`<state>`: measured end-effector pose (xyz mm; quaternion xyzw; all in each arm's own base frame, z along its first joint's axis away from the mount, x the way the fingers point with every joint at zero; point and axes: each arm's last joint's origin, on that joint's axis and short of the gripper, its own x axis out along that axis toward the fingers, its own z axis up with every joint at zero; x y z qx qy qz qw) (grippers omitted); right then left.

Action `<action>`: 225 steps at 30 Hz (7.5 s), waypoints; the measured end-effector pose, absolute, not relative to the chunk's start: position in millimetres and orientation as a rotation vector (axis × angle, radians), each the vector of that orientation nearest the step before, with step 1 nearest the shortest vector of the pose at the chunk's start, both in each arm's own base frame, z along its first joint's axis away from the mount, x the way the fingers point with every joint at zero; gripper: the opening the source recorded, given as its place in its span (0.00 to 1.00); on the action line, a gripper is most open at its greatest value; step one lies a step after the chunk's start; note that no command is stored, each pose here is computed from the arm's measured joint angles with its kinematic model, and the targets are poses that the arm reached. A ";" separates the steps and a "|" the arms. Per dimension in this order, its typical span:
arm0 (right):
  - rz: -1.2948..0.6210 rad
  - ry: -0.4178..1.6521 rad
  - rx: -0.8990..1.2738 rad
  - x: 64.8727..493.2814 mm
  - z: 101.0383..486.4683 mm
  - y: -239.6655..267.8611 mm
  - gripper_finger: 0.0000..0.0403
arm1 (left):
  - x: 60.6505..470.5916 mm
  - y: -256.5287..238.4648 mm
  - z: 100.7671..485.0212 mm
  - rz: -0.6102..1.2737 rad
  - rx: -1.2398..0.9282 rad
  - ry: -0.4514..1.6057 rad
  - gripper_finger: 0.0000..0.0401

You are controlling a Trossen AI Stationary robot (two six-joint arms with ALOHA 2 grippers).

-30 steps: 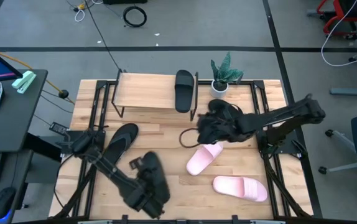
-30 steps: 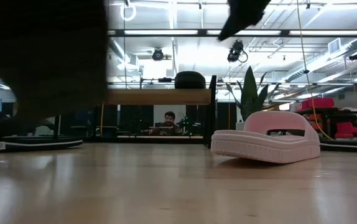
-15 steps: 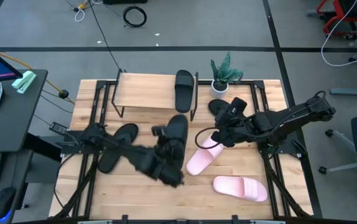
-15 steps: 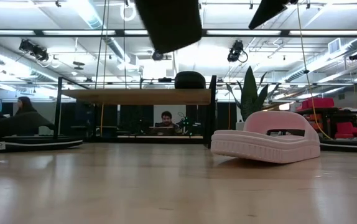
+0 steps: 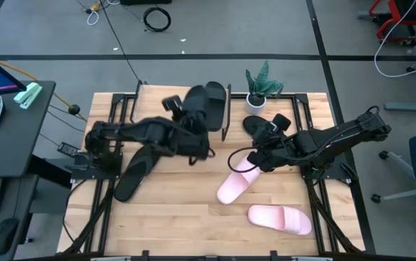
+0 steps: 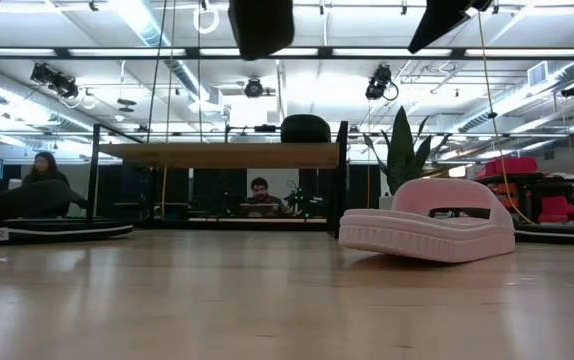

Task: Pick and place slides into the shelf
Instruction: Put the black slide on the shelf, then put the top pink slide on the shelf

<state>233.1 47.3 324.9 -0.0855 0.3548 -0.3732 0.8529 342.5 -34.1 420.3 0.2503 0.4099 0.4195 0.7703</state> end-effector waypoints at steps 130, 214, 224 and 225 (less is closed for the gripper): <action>-0.308 1.208 0.762 146.9 202.7 178.6 0.24 | 379.4 -114.3 300.8 0.152 0.302 0.679 0.43; -0.388 0.840 -0.018 236.9 235.8 108.6 0.02 | 360.6 -169.6 301.1 0.078 0.311 0.623 0.28; -0.413 0.493 -0.228 267.5 327.1 108.8 0.01 | 323.6 -203.0 334.0 0.407 0.586 0.549 0.18; -0.439 0.500 -0.244 275.1 328.6 101.4 0.01 | 317.7 -205.2 340.8 0.436 0.620 0.549 0.17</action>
